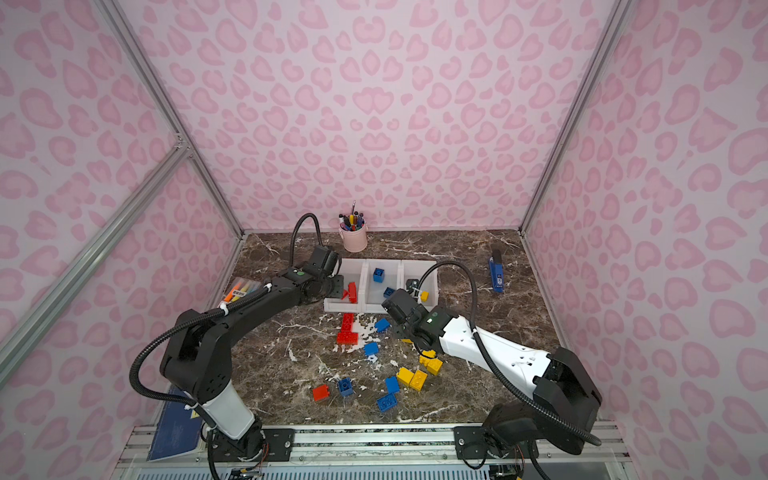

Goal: Sort the legos into containers by color

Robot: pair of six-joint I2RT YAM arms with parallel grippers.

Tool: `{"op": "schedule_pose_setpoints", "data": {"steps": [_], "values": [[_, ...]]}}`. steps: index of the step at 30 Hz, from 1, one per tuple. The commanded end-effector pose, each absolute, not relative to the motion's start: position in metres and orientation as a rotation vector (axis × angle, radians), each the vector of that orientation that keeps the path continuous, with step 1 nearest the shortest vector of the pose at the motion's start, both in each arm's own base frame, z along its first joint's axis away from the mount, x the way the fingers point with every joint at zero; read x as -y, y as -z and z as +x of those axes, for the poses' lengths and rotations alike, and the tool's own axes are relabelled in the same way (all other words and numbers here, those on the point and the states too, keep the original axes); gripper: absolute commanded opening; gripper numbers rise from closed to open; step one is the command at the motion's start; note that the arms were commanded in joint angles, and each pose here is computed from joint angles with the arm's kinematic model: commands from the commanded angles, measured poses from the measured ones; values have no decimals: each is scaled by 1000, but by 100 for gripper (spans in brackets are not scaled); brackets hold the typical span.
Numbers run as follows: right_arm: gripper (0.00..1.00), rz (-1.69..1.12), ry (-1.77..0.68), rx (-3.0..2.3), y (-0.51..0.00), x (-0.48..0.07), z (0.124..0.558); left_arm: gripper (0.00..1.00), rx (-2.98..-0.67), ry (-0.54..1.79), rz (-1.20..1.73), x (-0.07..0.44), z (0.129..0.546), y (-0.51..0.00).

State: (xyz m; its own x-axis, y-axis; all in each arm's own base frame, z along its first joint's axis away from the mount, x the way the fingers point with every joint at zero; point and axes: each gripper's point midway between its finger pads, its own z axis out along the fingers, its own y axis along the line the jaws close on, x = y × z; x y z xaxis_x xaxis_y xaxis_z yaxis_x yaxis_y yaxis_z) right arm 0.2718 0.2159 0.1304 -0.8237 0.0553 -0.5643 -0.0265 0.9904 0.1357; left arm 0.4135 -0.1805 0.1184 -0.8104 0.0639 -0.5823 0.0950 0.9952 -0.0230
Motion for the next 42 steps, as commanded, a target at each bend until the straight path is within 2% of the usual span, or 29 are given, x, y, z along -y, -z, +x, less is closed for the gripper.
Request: {"op": "schedule_pose_setpoints", "data": {"steps": [1, 8, 15, 18, 28, 42], "values": [[58, 45, -151, -2537, -126, -210, 270, 43, -2500, 73, 154, 185, 430, -120], [58, 28, -145, -2549, -124, -212, 269, 44, -2509, 84, 135, 185, 449, -112], [59, 30, -138, -2552, -123, -214, 268, 62, -2496, 89, 130, 185, 450, -113], [59, 38, -133, -2544, -123, -215, 267, 66, -2491, 114, 124, 187, 448, -117], [59, 41, -121, -2551, -119, -214, 266, 69, -2415, 212, 95, 189, 439, -153], [60, 34, -89, -2580, -106, -206, 258, 69, -2415, 269, 7, 158, 365, -148]]}}
